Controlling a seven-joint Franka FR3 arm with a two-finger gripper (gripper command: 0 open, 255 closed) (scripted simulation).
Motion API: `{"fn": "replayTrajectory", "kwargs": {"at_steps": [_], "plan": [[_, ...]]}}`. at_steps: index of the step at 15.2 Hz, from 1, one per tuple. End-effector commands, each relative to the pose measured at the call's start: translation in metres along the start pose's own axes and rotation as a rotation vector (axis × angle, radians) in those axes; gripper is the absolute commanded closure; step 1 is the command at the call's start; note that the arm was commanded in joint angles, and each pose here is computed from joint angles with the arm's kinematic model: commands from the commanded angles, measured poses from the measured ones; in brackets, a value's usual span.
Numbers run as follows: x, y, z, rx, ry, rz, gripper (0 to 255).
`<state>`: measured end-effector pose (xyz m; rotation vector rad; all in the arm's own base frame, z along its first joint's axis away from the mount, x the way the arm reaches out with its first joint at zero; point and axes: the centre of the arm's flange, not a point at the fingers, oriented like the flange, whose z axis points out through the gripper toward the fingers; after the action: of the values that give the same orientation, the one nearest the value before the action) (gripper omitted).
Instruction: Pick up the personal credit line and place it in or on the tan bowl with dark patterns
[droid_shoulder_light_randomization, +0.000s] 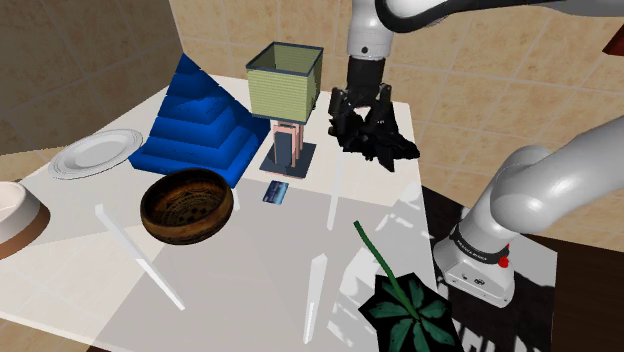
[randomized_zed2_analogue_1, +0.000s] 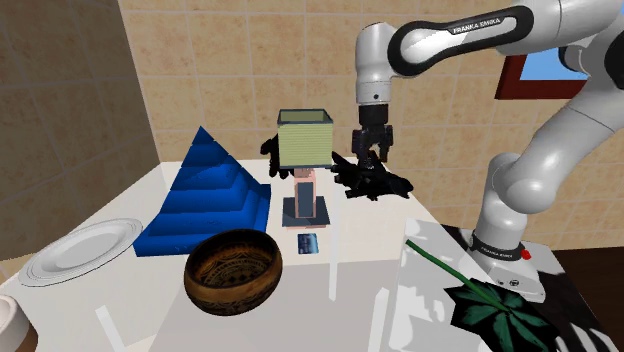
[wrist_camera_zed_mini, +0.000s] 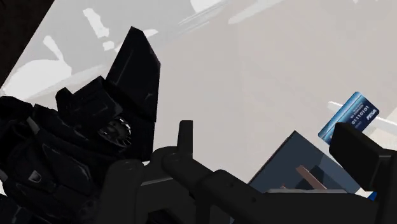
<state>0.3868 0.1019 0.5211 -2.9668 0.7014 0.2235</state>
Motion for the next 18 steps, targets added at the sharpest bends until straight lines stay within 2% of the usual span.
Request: {"fn": "replayTrajectory", "kwargs": {"at_steps": [1, 18], "plan": [[0.012, -0.018, 0.017, 0.020, -0.043, 0.066, 0], [0.115, -0.150, 0.160, 0.184, -0.388, 0.591, 0]]}}
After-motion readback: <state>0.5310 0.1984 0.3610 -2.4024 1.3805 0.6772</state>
